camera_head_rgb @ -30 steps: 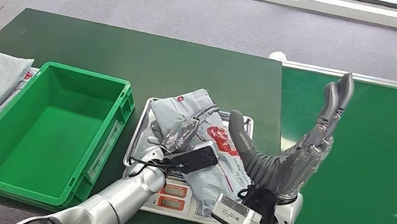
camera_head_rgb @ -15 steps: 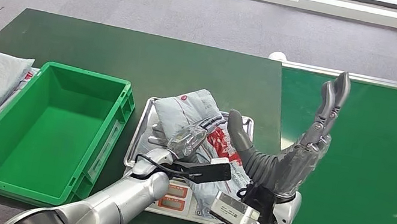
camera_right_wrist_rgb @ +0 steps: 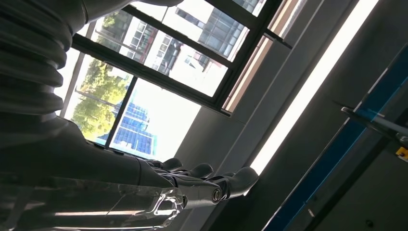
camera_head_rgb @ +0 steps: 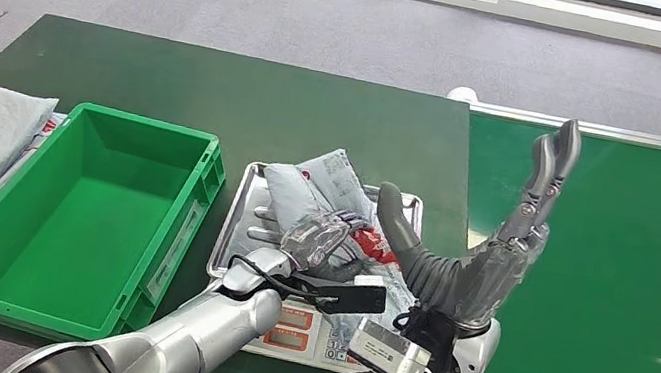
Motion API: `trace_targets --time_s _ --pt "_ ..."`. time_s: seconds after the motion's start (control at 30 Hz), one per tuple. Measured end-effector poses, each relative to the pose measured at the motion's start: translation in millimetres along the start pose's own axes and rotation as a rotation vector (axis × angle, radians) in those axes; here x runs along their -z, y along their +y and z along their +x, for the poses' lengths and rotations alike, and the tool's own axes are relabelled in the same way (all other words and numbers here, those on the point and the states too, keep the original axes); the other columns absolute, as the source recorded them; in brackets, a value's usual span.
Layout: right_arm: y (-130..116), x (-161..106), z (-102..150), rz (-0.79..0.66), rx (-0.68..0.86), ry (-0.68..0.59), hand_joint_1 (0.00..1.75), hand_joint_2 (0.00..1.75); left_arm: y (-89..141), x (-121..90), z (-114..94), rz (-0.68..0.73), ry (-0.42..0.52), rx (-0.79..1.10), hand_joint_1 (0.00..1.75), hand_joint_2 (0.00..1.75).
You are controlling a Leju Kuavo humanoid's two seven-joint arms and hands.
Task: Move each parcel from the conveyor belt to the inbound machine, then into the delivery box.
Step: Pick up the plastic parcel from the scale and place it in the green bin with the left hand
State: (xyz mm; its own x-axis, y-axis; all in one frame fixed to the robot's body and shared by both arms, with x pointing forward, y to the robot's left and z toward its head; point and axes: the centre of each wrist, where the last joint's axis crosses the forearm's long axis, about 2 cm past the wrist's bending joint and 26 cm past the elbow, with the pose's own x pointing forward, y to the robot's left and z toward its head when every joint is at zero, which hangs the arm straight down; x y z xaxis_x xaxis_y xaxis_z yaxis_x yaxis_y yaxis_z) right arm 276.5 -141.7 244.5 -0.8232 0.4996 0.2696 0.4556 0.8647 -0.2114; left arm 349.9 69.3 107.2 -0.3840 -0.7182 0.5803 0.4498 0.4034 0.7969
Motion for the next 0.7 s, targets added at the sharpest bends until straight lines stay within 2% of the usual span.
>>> trace_targets --time_s 0.7 --pt "1.8 -1.1 -1.1 0.004 0.007 0.011 0.00 1.75 1.8 -0.9 -4.0 0.016 -0.003 0.078 1.75 1.75"
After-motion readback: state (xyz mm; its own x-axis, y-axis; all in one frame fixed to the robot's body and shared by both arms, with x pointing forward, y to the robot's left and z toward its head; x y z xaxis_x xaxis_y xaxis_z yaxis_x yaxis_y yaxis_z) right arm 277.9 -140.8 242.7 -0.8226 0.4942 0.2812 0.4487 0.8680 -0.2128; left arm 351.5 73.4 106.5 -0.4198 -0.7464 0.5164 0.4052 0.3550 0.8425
